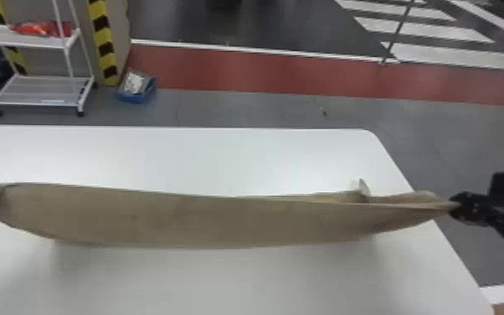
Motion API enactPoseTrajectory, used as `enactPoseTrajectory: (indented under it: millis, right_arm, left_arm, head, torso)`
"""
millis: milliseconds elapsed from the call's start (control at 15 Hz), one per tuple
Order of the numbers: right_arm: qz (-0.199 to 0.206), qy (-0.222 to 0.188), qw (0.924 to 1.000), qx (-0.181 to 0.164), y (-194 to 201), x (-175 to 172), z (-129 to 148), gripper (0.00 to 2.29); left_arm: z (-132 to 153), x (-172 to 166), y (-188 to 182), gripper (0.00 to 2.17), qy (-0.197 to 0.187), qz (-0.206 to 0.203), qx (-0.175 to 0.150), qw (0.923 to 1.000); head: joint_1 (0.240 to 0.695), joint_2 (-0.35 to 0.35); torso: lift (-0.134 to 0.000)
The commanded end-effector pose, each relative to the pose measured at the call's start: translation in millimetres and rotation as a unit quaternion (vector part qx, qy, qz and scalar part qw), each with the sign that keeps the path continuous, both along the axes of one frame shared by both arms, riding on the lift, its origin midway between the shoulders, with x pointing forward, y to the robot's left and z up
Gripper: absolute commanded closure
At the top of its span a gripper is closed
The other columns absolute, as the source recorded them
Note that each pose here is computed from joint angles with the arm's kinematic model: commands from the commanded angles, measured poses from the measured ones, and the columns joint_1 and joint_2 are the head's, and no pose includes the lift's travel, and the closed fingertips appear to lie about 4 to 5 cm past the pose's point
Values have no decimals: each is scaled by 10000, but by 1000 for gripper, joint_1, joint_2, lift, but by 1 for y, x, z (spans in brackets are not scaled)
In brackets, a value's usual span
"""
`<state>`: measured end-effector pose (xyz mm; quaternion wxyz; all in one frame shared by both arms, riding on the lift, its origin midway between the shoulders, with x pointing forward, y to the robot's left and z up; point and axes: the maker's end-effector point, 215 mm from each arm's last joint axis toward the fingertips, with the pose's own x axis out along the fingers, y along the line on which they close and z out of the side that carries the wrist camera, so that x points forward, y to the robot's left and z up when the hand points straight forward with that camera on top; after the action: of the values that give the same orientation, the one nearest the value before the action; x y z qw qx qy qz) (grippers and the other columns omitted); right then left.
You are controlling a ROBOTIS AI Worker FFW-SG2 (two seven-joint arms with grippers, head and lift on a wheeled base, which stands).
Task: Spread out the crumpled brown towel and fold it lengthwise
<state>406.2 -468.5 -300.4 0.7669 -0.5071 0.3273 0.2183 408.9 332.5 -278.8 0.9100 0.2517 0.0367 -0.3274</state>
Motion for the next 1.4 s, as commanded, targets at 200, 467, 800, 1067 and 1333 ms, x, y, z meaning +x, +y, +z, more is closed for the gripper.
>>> enactPoseTrajectory:
  millis: [200, 467, 800, 1067, 1333]
  right_arm:
    - [-593, -1191, 9876, 830, -28, 42, 96, 1477]
    - [-1065, -1568, 9671, 1696, -39, 76, 132, 1477]
    - [-1210, -1288, 9619, 2088, -21, 118, 123, 1477]
    - [-1206, -966, 9724, 1750, -20, 101, 90, 1477]
    - [-1099, -523, 9807, 1530, -15, 76, 42, 1477]
  left_arm:
    - [55, 36, 27, 1703, -250, 1193, -956, 9879]
    - [73, 96, 29, 1703, 223, 1863, -1895, 9638]
    - [79, 166, 13, 1703, 502, 1956, -1984, 9591]
    - [20, 145, -40, 1112, 1336, 1186, -2020, 9629]
    - [-36, 126, -96, 488, 1960, 629, -1921, 9595]
  head:
    - [695, -175]
    - [635, -157]
    - [547, -151]
    - [538, -166]
    - [634, -216]
  torso:
    - [-124]
    - [-124]
    - [-124]
    - [-124]
    - [-124]
